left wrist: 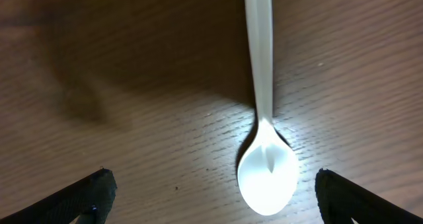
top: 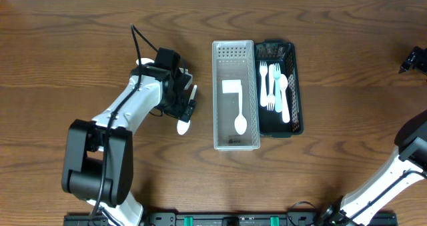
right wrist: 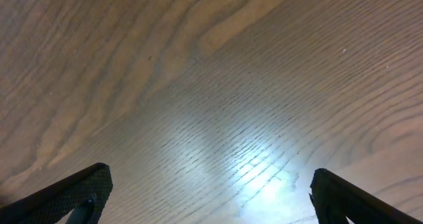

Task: Pack container
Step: 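Lower left gripper and grasp the white spoon by its handle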

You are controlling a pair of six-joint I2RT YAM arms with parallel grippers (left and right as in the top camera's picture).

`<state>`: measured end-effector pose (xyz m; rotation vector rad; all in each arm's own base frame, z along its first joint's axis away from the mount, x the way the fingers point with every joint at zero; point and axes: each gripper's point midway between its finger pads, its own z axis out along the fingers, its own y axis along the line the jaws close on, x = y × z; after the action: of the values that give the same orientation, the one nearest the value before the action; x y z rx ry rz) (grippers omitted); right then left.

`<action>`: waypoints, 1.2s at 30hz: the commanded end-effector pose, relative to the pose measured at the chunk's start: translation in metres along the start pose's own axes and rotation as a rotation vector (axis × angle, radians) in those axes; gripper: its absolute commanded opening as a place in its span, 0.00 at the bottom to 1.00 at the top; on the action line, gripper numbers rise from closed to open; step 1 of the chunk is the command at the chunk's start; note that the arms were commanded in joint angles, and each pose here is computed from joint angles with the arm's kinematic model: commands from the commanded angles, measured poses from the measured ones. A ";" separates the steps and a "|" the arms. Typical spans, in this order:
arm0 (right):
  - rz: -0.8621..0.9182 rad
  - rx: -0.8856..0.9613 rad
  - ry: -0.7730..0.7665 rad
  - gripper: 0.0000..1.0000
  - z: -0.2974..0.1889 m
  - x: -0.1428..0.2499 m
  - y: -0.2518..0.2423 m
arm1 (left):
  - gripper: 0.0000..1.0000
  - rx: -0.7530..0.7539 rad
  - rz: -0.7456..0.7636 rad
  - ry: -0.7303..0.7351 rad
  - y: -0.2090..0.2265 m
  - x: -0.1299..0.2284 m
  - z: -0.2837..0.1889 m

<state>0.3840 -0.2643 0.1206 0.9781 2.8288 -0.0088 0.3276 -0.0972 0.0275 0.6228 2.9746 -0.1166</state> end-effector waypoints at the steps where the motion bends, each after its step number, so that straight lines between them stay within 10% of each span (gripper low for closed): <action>1: 0.008 0.000 -0.022 0.99 -0.010 0.000 0.003 | 0.98 -0.015 0.001 0.020 -0.002 0.000 0.007; 36: 0.008 0.000 -0.022 0.99 -0.010 0.000 0.003 | 0.98 -0.011 -0.109 0.050 -0.010 -0.005 0.045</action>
<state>0.3840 -0.2642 0.1206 0.9782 2.8291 -0.0087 0.3364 -0.1144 -0.0028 0.4792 3.0122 -0.1015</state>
